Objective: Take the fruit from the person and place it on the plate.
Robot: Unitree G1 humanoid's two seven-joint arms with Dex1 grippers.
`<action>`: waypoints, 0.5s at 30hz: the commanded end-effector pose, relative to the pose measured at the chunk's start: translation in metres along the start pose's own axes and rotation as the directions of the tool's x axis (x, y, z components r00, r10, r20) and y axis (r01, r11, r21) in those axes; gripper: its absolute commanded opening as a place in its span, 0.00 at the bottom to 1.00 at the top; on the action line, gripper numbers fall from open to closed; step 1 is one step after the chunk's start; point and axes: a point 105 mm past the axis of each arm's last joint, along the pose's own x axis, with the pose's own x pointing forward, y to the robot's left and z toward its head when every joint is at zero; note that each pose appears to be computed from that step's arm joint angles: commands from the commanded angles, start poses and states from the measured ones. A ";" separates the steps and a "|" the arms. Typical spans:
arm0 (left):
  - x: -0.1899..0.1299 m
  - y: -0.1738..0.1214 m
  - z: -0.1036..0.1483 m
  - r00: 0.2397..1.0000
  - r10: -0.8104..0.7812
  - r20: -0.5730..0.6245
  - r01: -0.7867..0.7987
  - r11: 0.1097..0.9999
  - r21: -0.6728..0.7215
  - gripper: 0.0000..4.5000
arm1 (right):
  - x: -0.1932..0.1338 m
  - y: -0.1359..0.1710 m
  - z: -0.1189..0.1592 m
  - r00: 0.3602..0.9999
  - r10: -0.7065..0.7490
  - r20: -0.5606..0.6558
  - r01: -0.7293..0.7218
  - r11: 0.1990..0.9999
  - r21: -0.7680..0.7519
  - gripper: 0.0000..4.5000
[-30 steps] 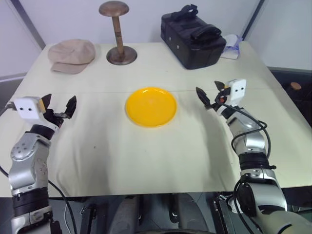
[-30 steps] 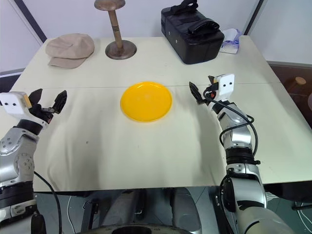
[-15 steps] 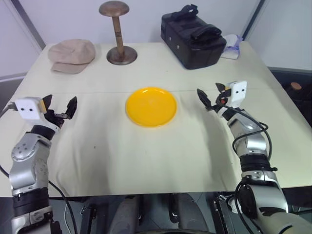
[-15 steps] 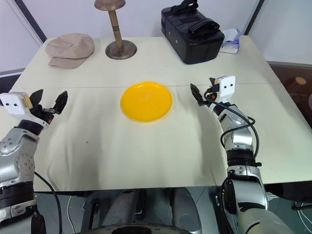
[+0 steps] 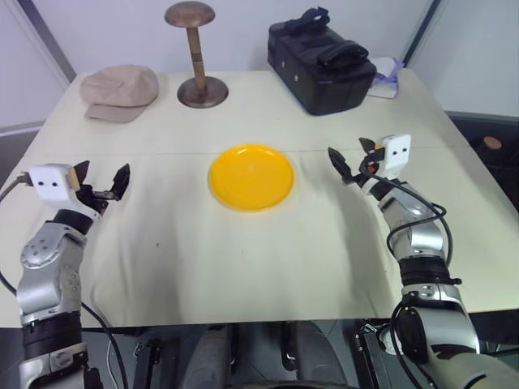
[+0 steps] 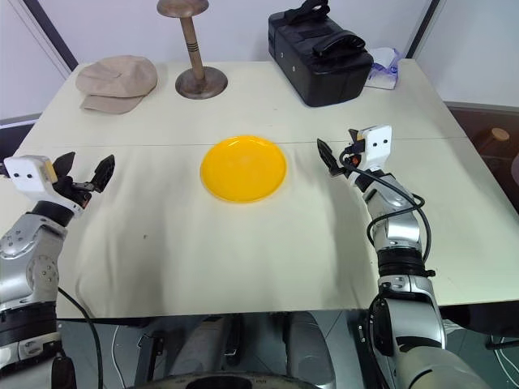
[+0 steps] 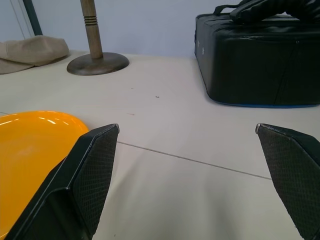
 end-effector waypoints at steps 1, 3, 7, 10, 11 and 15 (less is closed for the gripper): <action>0.002 0.004 0.015 0.999 -0.002 0.043 0.000 0.999 0.038 1.00 | -0.002 -0.008 0.022 0.997 -0.019 0.072 0.021 0.999 -0.032 1.00; 0.002 0.004 0.015 0.999 -0.004 0.043 0.002 0.999 0.040 1.00 | -0.002 -0.008 0.022 0.997 -0.019 0.072 0.022 0.999 -0.032 1.00; 0.003 0.003 0.015 0.999 -0.007 0.042 0.005 0.999 0.041 1.00 | -0.003 -0.008 0.022 0.997 -0.020 0.071 0.023 0.999 -0.032 1.00; 0.003 0.003 0.015 0.999 -0.010 0.039 0.008 0.999 0.043 1.00 | -0.003 -0.007 0.021 0.997 -0.020 0.070 0.023 0.999 -0.032 1.00; 0.002 0.003 0.015 0.999 -0.010 0.038 0.009 0.999 0.043 1.00 | -0.003 -0.007 0.021 0.997 -0.020 0.070 0.023 0.999 -0.032 1.00; 0.002 0.003 0.014 0.999 -0.010 0.036 0.009 0.999 0.045 1.00 | -0.003 -0.007 0.021 0.997 -0.021 0.069 0.023 0.999 -0.032 1.00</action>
